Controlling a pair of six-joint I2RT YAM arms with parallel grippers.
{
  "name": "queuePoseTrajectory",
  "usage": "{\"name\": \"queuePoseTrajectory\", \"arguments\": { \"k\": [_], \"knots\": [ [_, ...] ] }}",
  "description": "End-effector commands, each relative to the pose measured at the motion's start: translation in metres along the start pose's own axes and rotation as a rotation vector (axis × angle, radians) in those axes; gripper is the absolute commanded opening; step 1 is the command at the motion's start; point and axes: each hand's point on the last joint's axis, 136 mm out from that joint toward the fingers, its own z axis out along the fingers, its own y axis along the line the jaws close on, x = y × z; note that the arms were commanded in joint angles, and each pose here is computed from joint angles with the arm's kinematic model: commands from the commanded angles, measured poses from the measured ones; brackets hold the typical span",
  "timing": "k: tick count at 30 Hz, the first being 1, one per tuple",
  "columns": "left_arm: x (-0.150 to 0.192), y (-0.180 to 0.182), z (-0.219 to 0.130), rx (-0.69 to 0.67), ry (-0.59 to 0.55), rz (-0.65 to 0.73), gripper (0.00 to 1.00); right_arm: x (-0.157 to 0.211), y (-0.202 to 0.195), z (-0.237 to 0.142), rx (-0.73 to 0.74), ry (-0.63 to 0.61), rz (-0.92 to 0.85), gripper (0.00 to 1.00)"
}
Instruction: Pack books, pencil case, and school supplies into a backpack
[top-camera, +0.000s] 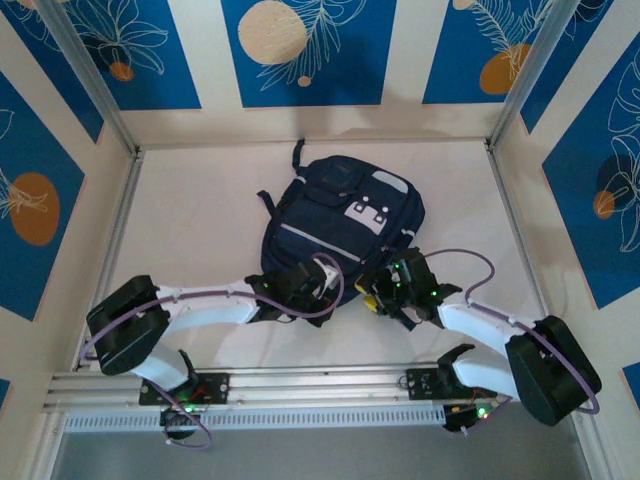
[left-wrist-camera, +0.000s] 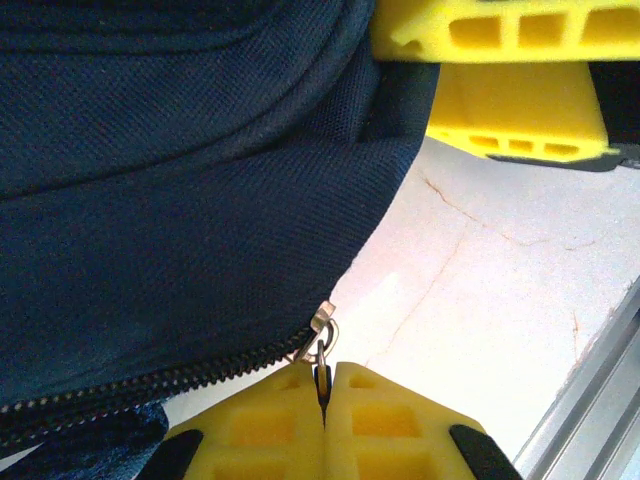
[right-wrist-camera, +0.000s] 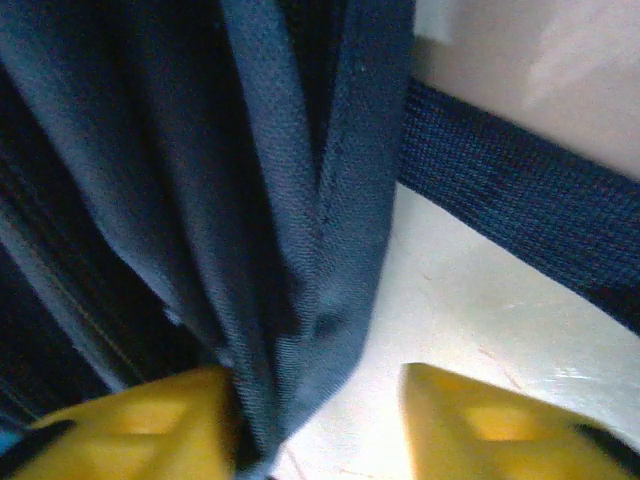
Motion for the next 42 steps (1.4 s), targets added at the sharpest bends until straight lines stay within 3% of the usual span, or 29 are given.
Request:
{"name": "queuePoseTrajectory", "arguments": {
  "k": [1,6,24,39,40,42],
  "knots": [
    [0.002,-0.012,-0.007,0.056,0.013,-0.004,0.00,-0.010,0.002,0.003,0.006,-0.045,0.013,0.29],
    [0.004,-0.009,-0.009,0.054,0.001,-0.022,0.00,-0.010,0.000,0.002,0.005,-0.049,0.004,0.01],
    [0.027,0.015,-0.022,-0.020,0.009,-0.029,0.00,-0.027,-0.013,-0.011,0.031,-0.082,0.035,0.00],
    [0.034,0.023,-0.032,-0.038,0.007,-0.035,0.00,-0.047,0.009,-0.024,0.037,-0.074,-0.041,0.00],
    [0.031,0.021,-0.031,-0.034,0.004,-0.031,0.00,-0.045,0.010,-0.025,0.037,-0.062,-0.043,0.05],
    [0.027,0.018,-0.031,-0.025,-0.002,-0.028,0.00,-0.039,0.010,-0.031,0.045,-0.051,-0.025,0.36]
  ]
}}
